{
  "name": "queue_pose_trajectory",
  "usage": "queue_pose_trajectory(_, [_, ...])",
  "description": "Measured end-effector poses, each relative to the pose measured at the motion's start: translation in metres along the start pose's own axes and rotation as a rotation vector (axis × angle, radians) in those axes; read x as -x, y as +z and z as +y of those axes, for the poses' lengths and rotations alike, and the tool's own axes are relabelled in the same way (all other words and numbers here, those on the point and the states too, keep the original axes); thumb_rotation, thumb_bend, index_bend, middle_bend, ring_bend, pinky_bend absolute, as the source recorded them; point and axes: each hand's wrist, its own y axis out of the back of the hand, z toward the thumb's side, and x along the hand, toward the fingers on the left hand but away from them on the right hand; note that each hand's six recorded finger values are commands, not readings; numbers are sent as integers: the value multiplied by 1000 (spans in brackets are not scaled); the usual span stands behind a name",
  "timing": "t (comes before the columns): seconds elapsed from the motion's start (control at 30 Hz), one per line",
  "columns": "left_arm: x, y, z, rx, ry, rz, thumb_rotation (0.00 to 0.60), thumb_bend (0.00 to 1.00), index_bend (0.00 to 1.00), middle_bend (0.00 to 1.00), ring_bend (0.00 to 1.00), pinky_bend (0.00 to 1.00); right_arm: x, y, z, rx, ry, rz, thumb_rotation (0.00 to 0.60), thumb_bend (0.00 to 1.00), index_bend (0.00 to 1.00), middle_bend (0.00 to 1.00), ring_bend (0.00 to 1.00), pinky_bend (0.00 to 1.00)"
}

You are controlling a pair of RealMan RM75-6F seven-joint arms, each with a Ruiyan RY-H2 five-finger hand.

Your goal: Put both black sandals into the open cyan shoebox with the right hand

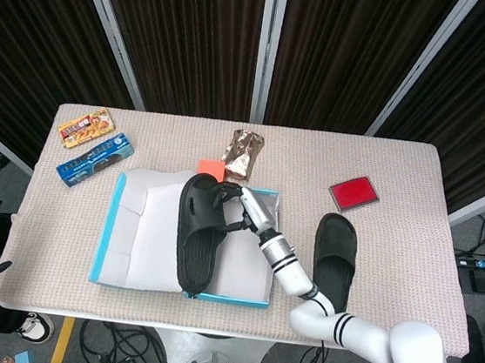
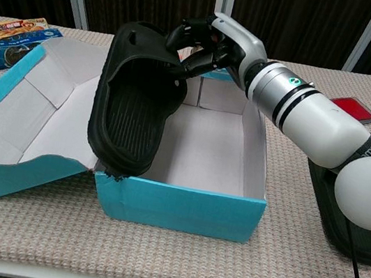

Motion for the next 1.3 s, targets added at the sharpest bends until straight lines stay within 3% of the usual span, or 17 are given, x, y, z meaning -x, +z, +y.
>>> queue_pose_trajectory(0.53, [1, -4, -2, -4, -10, -4, 600, 71, 85, 104, 0, 82, 5, -17, -15, 42, 56, -38, 600, 55, 549, 466, 240, 378])
queue_pose_trajectory(1.3, [-1, 0, -6, 16, -23, -15, 600, 71, 85, 104, 0, 82, -9, -39, -2, -160, 85, -87, 600, 103, 537, 461, 240, 378])
